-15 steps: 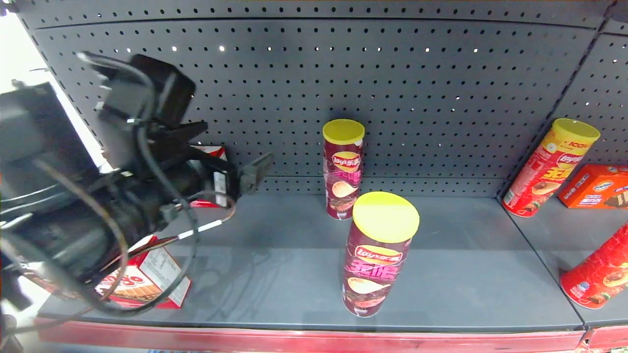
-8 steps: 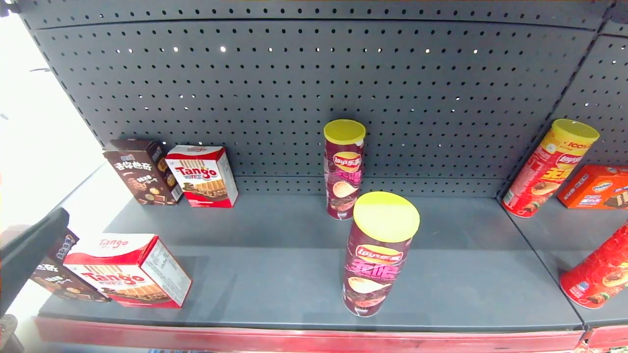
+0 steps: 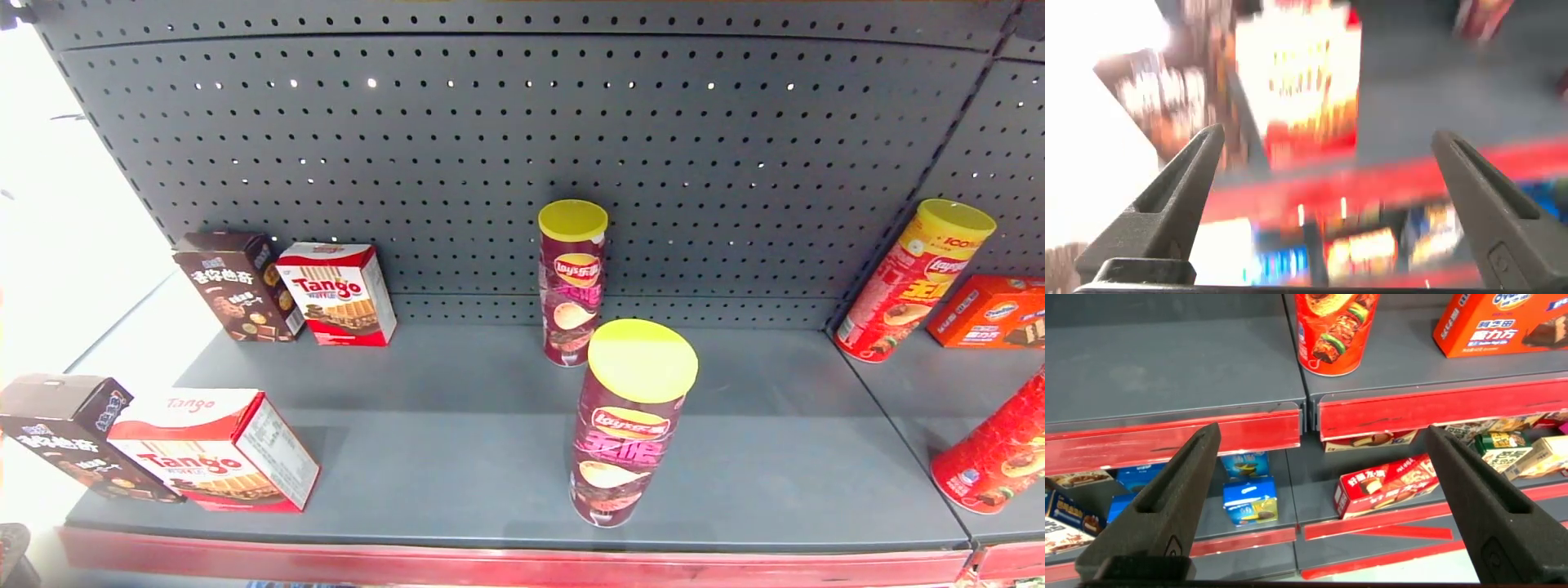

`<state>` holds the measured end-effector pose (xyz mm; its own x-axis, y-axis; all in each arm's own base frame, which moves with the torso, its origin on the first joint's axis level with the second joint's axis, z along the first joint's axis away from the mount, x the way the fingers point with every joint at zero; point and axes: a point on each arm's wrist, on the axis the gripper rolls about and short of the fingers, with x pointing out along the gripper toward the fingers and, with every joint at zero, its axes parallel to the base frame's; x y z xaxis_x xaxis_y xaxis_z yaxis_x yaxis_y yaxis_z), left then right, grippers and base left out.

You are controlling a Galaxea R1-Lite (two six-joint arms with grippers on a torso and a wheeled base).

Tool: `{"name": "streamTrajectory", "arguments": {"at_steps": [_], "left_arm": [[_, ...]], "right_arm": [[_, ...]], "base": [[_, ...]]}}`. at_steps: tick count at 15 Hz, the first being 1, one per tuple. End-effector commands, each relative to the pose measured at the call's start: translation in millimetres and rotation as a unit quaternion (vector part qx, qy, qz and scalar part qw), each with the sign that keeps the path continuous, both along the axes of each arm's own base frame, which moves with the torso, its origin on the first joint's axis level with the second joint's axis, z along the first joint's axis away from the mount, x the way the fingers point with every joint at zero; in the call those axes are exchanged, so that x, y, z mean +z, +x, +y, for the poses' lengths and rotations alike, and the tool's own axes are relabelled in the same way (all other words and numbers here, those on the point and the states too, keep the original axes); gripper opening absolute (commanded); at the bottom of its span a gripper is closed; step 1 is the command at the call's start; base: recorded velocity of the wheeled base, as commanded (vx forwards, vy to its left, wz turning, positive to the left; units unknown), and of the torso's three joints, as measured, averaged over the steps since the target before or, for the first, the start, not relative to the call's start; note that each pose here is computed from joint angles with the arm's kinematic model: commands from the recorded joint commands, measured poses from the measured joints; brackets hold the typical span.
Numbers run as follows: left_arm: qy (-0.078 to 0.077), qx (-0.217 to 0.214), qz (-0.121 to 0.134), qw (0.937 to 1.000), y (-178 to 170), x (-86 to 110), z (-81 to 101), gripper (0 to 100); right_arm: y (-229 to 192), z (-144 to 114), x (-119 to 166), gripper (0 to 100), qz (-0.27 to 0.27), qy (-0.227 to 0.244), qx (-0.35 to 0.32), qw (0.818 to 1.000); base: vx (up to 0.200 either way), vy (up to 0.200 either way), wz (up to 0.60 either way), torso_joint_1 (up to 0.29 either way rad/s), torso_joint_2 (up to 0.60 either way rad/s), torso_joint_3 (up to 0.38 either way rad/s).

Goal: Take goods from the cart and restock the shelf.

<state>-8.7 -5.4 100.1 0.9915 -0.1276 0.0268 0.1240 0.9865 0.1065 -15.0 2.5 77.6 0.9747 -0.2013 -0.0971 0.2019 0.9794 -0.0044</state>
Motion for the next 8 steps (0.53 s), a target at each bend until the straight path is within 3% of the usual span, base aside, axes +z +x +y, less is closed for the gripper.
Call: {"name": "streamTrajectory", "arguments": {"at_steps": [1, 2, 3, 4, 8], "left_arm": [[-0.003, -0.027, -0.006, 0.9996, -8.9, -11.8, 0.2, 100], [-0.005, -0.055, 0.0, 0.9985, -12.8, -18.6, 1.4, 100], [-0.022, -0.029, 0.0, 0.9993, -14.1, -19.7, 0.2, 100], [-0.033, -0.037, -0.008, 0.9987, -14.4, -18.8, 0.7, 100], [-0.034, -0.04, -0.008, 0.9986, -14.7, -19.0, 0.7, 100]], "right_arm": [[0.1, 0.0, 0.1, 100, 0.0, 0.0, 0.0, 1.0], [0.1, 0.0, 0.1, 100, 0.0, 0.0, 0.0, 1.0], [0.1, 0.0, 0.1, 100, 0.0, 0.0, 0.0, 1.0], [0.1, 0.0, 0.1, 100, 0.0, 0.0, 0.0, 1.0], [0.1, 0.0, 0.1, 100, 0.0, 0.0, 0.0, 1.0]], "base": [[0.0, 0.0, 0.0, 0.0, 0.0, 0.0], [0.0, 0.0, 0.0, 0.0, 0.0, 0.0], [0.0, 0.0, 0.0, 0.0, 0.0, 0.0], [0.0, 0.0, 0.0, 0.0, 0.0, 0.0], [0.0, 0.0, 0.0, 0.0, 0.0, 0.0]]}}
